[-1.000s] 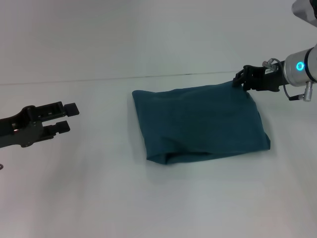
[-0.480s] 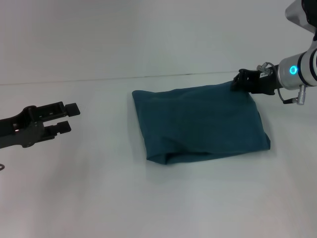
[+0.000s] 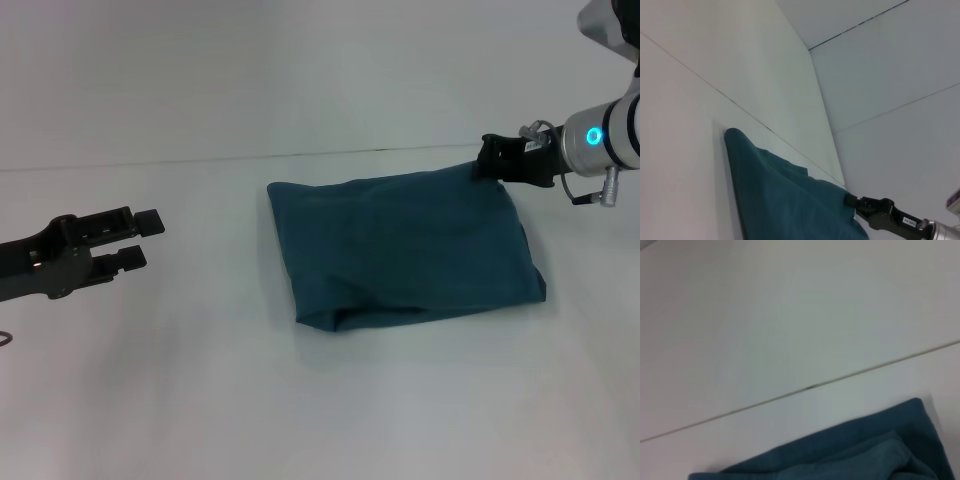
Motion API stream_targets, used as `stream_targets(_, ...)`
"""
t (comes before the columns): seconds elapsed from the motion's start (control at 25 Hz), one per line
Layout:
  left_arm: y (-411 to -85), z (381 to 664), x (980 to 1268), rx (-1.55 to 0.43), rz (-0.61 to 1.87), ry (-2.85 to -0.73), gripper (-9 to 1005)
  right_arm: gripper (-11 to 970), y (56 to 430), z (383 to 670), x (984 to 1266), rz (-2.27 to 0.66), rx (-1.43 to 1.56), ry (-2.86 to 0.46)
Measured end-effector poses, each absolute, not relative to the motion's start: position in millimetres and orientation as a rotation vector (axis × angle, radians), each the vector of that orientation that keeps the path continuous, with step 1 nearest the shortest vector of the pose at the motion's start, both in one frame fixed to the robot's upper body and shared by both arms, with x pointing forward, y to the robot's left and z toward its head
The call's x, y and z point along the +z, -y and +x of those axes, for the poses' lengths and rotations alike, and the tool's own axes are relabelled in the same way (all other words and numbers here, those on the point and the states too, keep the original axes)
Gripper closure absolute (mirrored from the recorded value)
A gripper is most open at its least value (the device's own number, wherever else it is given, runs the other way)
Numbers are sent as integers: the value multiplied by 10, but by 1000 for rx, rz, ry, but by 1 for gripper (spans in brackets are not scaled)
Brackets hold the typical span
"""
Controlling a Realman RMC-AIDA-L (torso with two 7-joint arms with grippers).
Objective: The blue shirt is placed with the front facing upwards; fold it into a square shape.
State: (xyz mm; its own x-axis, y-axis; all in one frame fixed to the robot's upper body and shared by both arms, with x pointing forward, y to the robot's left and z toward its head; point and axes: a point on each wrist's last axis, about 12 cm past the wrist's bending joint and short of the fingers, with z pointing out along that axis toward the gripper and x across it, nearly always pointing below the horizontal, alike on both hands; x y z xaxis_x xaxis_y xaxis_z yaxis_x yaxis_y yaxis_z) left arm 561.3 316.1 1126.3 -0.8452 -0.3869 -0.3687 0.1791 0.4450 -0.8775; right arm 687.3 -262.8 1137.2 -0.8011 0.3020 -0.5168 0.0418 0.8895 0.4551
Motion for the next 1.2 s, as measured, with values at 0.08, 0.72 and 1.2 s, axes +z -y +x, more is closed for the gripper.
stream_targets(0.08,-3163,5614,11265,-1408,-173,-2171,260,884,2643,6872,11402,256,596,-2440)
stream_targets(0.72,-3166,5610,11261,-1406,-172,-2171,261,933,2751,6856,11484,296,673,-2407)
stream_targets(1.2,-3163,5615,11267,-1410,-175,-2161,260,913,2766,6835,11367,339,655,-2403)
